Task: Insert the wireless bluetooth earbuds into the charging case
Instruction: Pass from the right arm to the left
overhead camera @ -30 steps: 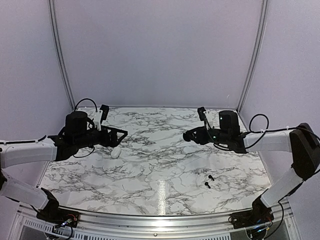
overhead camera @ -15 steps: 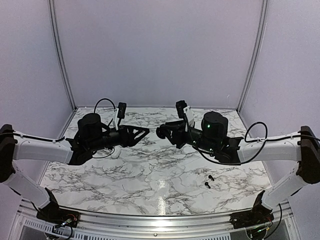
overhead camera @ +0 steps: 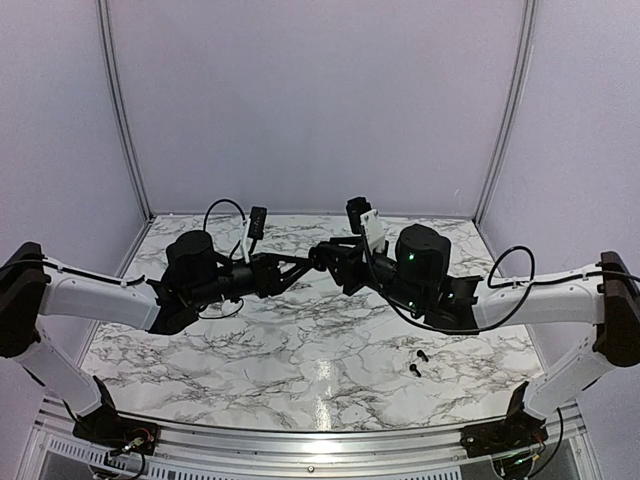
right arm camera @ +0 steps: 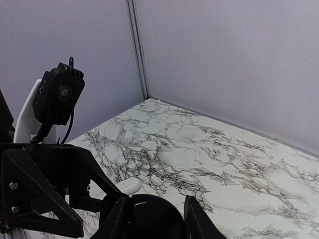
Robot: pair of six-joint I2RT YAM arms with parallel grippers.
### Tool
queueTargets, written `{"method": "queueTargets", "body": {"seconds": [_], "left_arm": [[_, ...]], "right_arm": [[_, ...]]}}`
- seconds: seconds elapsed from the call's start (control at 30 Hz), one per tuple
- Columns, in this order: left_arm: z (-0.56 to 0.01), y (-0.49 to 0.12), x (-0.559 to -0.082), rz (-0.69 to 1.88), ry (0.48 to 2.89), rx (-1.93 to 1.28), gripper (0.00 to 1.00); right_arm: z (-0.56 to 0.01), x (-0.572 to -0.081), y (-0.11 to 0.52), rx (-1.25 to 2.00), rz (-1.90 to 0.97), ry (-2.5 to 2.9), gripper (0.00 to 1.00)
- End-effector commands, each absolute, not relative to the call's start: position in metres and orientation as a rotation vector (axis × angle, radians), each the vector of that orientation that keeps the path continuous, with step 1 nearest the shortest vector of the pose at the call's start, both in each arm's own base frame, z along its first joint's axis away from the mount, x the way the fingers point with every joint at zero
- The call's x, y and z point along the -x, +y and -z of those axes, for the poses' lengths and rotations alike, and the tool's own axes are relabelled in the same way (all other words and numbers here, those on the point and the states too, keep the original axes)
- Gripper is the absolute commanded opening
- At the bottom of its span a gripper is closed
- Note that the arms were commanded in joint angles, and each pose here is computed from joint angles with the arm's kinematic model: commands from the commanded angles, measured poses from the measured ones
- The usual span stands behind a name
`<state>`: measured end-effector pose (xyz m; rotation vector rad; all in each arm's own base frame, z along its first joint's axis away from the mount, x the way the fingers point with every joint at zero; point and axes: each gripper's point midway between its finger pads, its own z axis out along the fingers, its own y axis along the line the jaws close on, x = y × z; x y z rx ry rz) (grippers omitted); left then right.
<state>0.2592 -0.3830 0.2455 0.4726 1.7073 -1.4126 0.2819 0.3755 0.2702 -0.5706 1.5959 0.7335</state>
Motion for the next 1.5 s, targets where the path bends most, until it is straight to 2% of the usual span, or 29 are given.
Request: {"method": "queueTargets", "body": {"seconds": [0.0, 0.5, 0.63, 0.8, 1.13, 1.33, 1.47], "left_arm": [[-0.267, -0.388, -0.259, 1.451, 1.622, -0.485, 0.53], [-0.257, -0.399, -0.264, 1.461, 1.651, -0.481, 0.49], [-0.254, -0.400, -0.265, 1.455, 1.656, -0.486, 0.43], [-0.253, -0.405, -0.264, 1.474, 1.658, -0.505, 0.40], [-0.249, -0.406, -0.266, 1.467, 1.670, -0.497, 0.25], [-0.245, -0.405, -0.268, 1.458, 1.682, -0.494, 0.21], [-0.241, -0.403, -0.268, 1.449, 1.699, -0.499, 0.19]], "right_arm": [[-0.291, -0.284, 0.379, 0.537, -0.743, 1.552, 0.23], [-0.284, -0.281, 0.384, 0.549, -0.769, 1.564, 0.23], [-0.281, -0.281, 0.385, 0.548, -0.772, 1.573, 0.23], [-0.276, -0.280, 0.387, 0.551, -0.774, 1.578, 0.23], [-0.278, -0.278, 0.386, 0.553, -0.775, 1.570, 0.24], [-0.281, -0.277, 0.386, 0.557, -0.788, 1.562, 0.33], [-0.289, -0.272, 0.386, 0.562, -0.818, 1.531, 0.46]]}}
